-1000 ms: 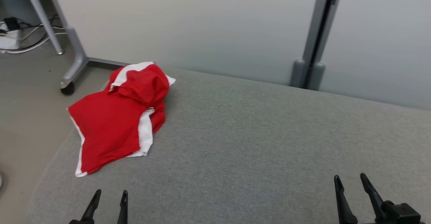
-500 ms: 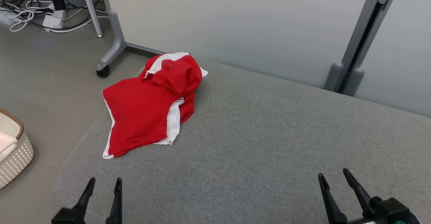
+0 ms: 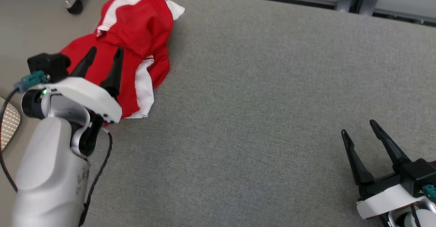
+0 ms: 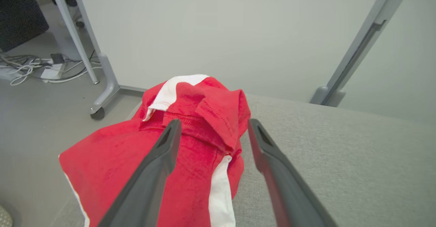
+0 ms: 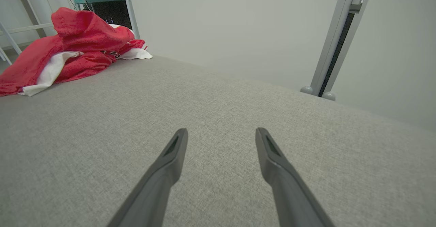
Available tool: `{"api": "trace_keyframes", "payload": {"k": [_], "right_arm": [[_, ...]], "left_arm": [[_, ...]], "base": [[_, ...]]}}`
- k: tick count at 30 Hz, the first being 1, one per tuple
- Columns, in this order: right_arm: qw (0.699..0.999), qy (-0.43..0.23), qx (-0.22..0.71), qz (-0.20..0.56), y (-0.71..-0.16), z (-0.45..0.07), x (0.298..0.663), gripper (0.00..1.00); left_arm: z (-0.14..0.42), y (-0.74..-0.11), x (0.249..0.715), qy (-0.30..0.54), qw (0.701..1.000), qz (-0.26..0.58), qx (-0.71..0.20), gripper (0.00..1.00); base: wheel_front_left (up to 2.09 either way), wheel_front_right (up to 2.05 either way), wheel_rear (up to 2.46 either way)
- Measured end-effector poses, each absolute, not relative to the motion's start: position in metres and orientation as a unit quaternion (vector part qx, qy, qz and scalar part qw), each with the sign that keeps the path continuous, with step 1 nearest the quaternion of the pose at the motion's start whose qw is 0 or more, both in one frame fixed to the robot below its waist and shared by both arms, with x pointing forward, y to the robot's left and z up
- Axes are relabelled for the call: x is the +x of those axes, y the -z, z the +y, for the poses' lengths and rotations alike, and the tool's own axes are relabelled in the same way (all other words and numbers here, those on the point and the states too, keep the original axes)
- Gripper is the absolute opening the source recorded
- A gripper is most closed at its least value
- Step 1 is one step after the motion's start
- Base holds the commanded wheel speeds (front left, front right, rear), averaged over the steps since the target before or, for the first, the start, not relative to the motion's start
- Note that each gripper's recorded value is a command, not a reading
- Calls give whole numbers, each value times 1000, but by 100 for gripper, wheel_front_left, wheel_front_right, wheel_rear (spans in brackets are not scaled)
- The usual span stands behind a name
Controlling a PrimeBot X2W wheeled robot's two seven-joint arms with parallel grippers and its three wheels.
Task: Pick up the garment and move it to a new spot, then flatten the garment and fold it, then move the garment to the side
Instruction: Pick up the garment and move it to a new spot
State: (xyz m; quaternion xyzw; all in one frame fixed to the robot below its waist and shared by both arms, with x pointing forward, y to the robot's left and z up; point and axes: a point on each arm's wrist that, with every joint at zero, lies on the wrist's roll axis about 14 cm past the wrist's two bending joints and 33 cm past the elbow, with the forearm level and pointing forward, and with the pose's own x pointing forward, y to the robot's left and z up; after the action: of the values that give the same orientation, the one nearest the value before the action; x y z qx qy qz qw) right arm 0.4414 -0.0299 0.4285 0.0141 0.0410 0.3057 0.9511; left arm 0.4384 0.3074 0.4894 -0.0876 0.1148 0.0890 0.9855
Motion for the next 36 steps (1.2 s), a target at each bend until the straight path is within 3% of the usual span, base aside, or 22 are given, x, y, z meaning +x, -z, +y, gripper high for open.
{"api": "trace_keyframes", "payload": {"k": [8, 14, 15, 16, 17, 22, 29, 36], "right_arm": [[955, -287, 14, 75, -398, -51, 443, 100], [958, -276, 9, 83, -399, -64, 431, 100], [958, -275, 9, 82, -400, -65, 430, 100], [958, -274, 10, 80, -402, -64, 428, 100], [959, -273, 11, 79, -404, -65, 426, 100], [961, -264, 17, 76, -412, -67, 419, 100], [966, -249, 42, 58, -433, -62, 407, 100], [970, -231, 71, 28, -462, -56, 393, 100]], "left_arm": [[316, -444, 487, -95, 970, 209, -79, 100], [319, -417, 493, -103, 958, 261, -54, 100], [321, -415, 492, -112, 957, 263, -53, 49], [321, -413, 490, -114, 956, 266, -51, 31], [320, -413, 490, -113, 957, 263, -51, 0], [316, -431, 491, -108, 967, 223, -58, 0], [318, -510, 498, -92, 990, 96, -51, 0], [269, -605, 498, 3, 999, -10, -47, 0]], "base": [[0, 0, 0], [0, 0, 0], [0, 0, 0], [0, 0, 0], [0, 0, 0], [0, 0, 0], [0, 0, 0], [0, 0, 0]]}}
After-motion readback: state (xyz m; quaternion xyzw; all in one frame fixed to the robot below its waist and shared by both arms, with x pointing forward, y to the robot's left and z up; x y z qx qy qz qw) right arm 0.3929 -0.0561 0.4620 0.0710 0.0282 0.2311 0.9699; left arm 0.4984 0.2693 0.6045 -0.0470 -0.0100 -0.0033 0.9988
